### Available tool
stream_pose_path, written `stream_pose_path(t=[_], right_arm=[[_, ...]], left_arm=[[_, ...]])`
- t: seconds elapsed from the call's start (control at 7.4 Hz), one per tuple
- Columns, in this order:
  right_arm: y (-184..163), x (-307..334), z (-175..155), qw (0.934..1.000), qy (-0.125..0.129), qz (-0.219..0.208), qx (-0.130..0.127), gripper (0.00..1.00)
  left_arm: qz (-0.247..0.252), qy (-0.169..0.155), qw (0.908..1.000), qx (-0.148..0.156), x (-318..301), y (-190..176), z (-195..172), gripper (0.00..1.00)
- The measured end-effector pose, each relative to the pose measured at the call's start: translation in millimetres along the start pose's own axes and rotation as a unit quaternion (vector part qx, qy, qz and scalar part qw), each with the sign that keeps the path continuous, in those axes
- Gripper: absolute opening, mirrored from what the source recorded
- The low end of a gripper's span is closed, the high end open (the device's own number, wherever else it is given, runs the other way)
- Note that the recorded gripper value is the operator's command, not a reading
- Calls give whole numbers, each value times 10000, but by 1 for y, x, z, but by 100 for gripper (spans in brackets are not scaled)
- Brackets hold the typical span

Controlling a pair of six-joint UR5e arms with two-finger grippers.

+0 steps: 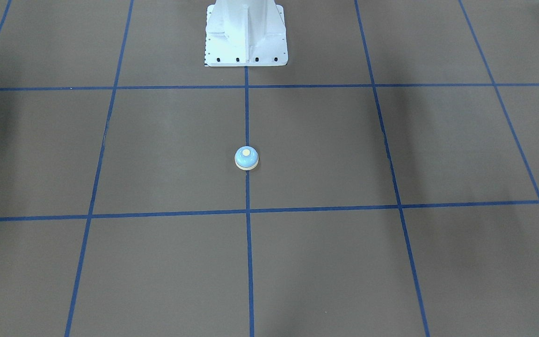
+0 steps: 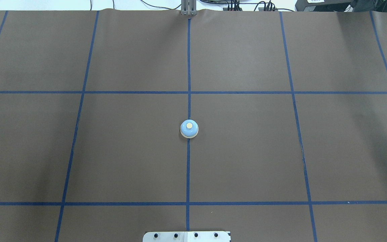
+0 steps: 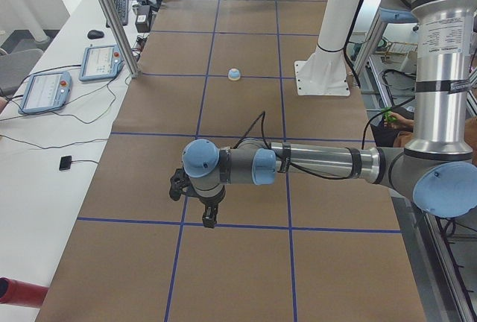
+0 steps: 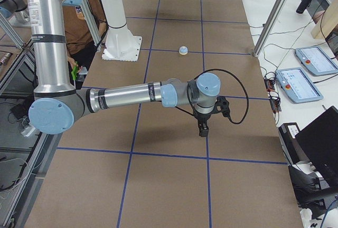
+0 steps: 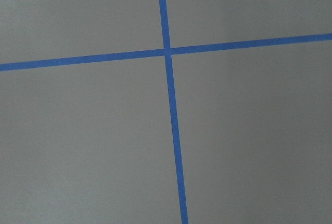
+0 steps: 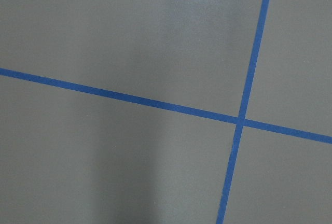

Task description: Place and press bell with both arms

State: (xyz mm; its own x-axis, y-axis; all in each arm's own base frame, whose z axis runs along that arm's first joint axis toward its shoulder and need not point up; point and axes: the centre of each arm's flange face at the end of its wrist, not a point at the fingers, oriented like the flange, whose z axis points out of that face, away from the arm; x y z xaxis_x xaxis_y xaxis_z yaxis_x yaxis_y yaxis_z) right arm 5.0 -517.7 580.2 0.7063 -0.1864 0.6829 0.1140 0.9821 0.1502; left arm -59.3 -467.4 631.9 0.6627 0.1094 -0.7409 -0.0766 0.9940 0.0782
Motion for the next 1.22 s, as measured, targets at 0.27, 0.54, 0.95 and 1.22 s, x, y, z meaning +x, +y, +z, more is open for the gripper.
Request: stream_pose_path(t=[0.27, 0.54, 0.95, 1.22], right_arm=[[5, 4, 6, 10000, 29, 59, -65, 100], [1, -2, 6, 9999, 98, 20, -58, 100], [-3, -16, 15, 9998, 97, -126, -130, 100], [-4, -18, 16, 9998, 82, -158, -123, 100]], left_arm=[[37, -66, 9999, 67, 2, -4, -6, 100], [40, -84, 9999, 81, 3, -4, -7, 100], [130, -104, 9997, 157, 11, -5, -15, 100], [171, -137, 9996, 194, 15, -1, -19, 100]])
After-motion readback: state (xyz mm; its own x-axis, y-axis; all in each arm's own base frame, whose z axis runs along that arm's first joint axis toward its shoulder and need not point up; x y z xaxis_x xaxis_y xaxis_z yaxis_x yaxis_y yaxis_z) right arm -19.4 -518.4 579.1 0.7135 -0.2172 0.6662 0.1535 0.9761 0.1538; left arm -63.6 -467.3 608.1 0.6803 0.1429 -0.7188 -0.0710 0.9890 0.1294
